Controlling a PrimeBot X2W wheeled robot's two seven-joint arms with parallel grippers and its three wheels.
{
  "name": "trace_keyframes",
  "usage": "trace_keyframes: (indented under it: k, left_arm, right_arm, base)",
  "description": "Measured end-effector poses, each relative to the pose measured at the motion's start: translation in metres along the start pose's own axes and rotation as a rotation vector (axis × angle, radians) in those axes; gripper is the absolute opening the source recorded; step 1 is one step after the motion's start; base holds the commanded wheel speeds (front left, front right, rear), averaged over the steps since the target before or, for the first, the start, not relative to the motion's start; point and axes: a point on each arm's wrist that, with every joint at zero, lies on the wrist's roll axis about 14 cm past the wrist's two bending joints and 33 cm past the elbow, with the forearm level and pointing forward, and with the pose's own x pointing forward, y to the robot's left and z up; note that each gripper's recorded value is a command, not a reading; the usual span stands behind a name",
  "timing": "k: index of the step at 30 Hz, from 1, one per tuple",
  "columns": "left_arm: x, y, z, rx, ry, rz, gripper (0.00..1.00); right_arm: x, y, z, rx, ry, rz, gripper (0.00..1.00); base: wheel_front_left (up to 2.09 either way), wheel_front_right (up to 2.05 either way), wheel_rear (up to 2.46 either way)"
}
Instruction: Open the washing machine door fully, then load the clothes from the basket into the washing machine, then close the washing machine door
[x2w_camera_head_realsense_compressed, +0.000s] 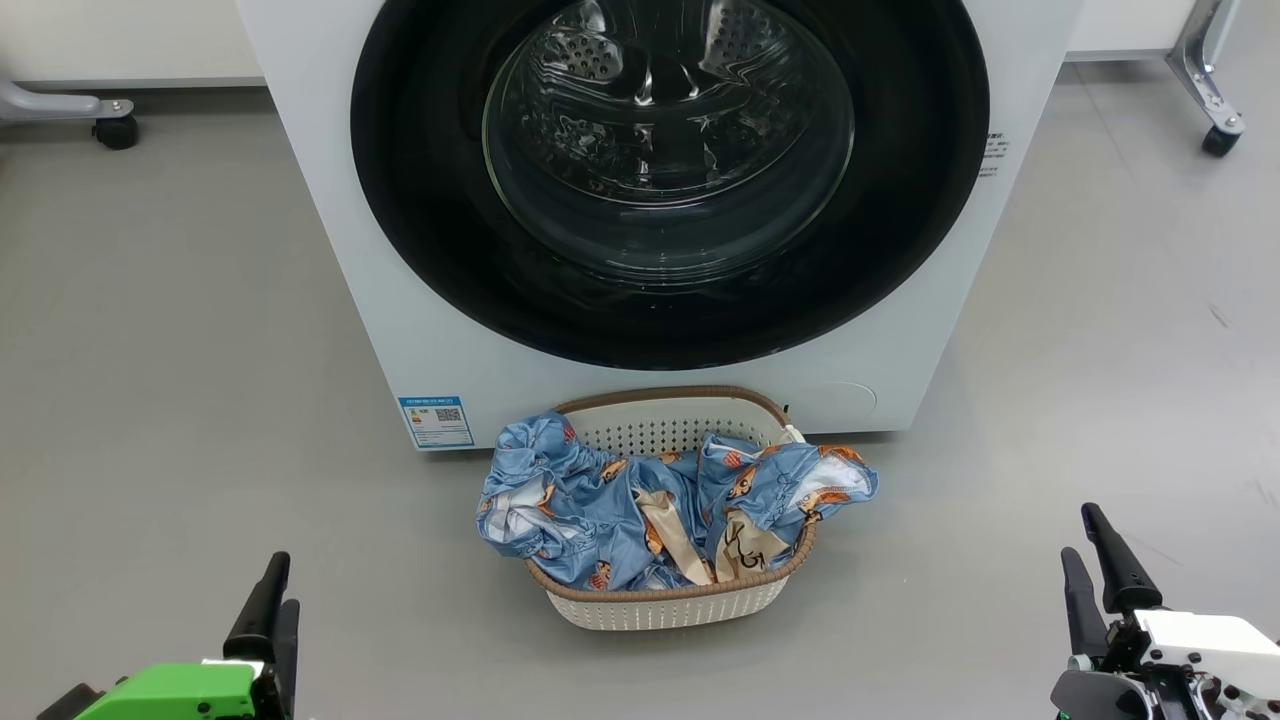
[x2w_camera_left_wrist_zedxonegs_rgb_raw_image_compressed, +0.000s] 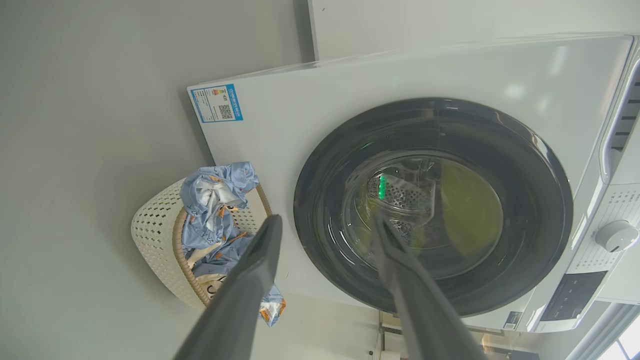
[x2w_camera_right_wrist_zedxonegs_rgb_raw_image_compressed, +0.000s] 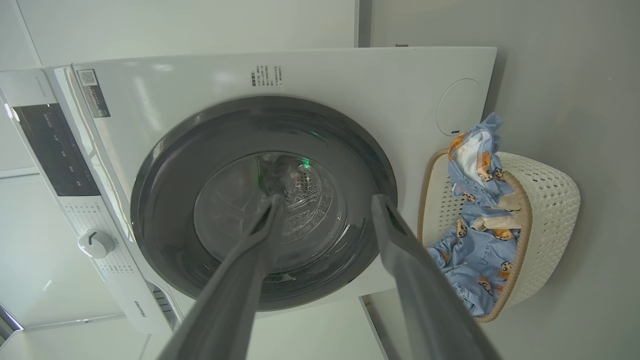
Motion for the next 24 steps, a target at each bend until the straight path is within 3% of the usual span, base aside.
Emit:
trace_keyframes:
  k: [13,24]
  left_arm:
    - [-0.001,-0.007,0.004,0.014,-0.032,-0.022,1.00]
    - [-0.003,-0.010,0.010,0.176,-0.047,-0.028,1.00]
  right_arm:
    - [0.002,0.007,-0.004,-0.062,-0.005,0.020,1.00]
    - [0.004,0.017,-0.007,-0.298,0.021,0.053,1.00]
  base:
    - [0.00,0.00,0.00]
    - [0.00,0.00,0.00]
